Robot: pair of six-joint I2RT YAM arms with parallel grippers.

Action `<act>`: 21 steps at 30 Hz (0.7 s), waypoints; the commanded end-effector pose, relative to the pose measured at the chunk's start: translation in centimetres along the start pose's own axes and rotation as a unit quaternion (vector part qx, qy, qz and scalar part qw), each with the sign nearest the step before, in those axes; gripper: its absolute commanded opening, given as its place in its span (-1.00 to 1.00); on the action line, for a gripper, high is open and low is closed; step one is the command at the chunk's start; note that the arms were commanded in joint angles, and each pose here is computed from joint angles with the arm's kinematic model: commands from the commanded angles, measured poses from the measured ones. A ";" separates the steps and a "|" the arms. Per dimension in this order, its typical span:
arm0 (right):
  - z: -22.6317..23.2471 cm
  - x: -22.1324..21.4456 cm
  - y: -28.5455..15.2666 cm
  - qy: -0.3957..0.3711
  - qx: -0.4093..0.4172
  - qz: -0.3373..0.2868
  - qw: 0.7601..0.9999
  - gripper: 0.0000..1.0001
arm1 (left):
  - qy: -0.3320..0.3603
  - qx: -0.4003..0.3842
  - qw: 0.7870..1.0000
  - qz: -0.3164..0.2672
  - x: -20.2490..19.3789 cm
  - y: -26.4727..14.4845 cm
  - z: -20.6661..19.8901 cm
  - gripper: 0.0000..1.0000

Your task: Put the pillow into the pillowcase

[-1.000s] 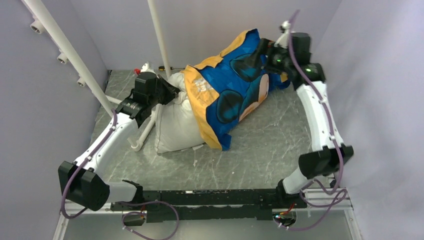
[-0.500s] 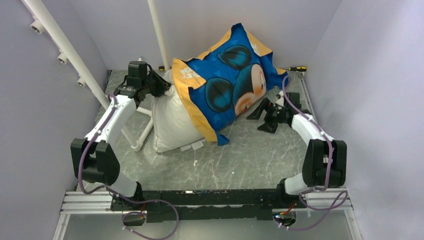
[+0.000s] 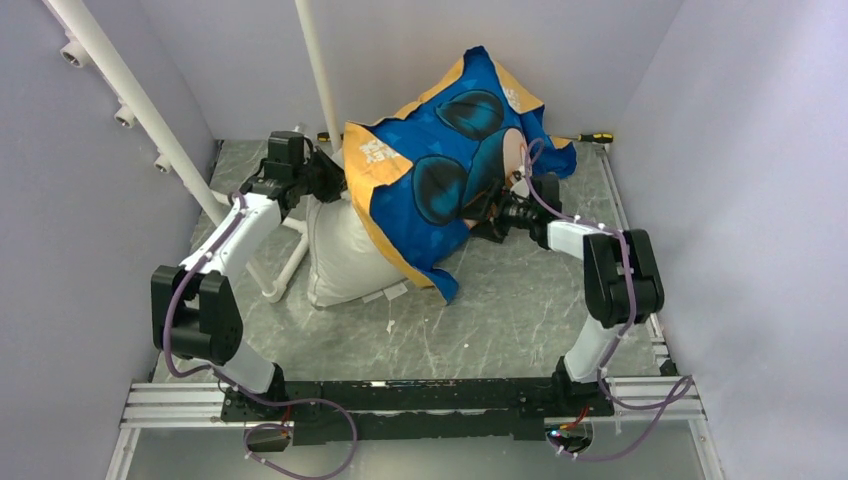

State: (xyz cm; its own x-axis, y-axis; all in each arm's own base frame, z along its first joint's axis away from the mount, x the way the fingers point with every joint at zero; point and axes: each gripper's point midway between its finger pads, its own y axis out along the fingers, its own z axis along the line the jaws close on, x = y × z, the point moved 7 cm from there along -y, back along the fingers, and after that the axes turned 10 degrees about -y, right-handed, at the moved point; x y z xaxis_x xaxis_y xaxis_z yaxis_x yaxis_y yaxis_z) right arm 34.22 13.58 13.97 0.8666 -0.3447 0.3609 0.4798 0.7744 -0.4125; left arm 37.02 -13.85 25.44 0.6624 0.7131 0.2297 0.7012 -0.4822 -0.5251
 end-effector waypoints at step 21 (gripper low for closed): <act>14.4 12.3 -5.9 -0.213 -0.006 -0.115 0.970 -0.02 | 0.002 0.050 0.990 0.133 -6.5 0.2 2.9 -1.00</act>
State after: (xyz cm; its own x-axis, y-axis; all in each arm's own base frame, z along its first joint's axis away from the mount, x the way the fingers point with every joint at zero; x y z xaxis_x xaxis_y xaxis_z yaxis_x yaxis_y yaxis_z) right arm 38.88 12.17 27.80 0.7410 -0.3394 0.5795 0.6167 0.6854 -0.3871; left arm 33.77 -15.84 21.50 0.7517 0.6537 0.0875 0.5393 -0.5329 -0.6521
